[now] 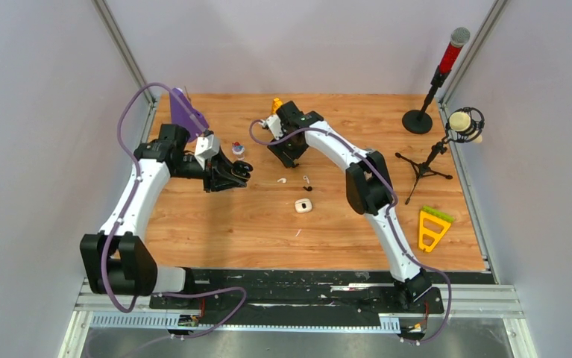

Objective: Insert the wireless bluetooth earbuds into the charging case
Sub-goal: Pick up the earbud from the center of the board.

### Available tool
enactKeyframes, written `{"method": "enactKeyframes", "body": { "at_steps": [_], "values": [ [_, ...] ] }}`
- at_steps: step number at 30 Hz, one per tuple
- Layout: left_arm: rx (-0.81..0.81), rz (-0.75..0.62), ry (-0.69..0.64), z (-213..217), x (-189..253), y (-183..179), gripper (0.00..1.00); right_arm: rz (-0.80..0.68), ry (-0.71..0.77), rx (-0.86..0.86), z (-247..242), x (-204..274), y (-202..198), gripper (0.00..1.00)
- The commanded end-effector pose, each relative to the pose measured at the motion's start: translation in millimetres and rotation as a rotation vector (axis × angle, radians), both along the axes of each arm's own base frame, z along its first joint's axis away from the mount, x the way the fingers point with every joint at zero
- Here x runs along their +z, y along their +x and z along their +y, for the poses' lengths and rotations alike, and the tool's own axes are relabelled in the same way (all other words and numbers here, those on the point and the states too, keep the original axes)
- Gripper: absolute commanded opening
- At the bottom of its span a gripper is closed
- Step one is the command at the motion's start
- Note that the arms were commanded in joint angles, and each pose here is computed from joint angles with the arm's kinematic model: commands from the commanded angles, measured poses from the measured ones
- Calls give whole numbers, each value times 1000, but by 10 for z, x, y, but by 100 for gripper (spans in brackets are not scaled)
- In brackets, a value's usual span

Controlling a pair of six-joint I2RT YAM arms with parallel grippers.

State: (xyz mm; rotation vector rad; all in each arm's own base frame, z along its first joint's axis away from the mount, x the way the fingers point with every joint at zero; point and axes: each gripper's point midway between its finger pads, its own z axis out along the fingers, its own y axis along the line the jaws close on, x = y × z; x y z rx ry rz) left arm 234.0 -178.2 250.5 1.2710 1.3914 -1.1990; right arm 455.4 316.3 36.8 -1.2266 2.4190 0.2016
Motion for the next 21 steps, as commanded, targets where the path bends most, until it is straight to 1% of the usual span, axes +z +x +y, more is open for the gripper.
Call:
{"method": "enactKeyframes", "body": {
  "at_steps": [1,2,3,4,5,6,7,11,14,18,21],
  "values": [
    [25,-112,-12,-44,153,88,12,-155,134,-74,-31,618,310,60],
    [60,-44,4,-38,90,56,12,-172,133,-77,-45,626,335,61],
    [75,-128,-2,-67,157,166,12,-183,124,-80,-65,609,350,61],
    [120,-74,11,-60,87,135,12,-188,110,-84,-88,566,365,61],
    [133,-152,-2,-86,161,206,12,-193,94,-93,-121,517,385,61],
    [161,-131,-2,-82,136,171,12,-197,78,-102,-154,468,406,61],
    [164,-161,-9,-92,172,186,12,-202,64,-109,-187,421,429,61],
    [154,-126,6,-96,146,183,12,-206,61,-130,-286,323,504,62],
    [147,-119,8,-104,121,199,12,-217,9,-137,-389,216,538,62],
    [149,-124,10,-112,123,202,11,-169,-4,-112,-409,47,421,62],
    [152,-125,13,-112,117,204,12,-144,-24,-99,-460,9,296,62]
  ]
}}
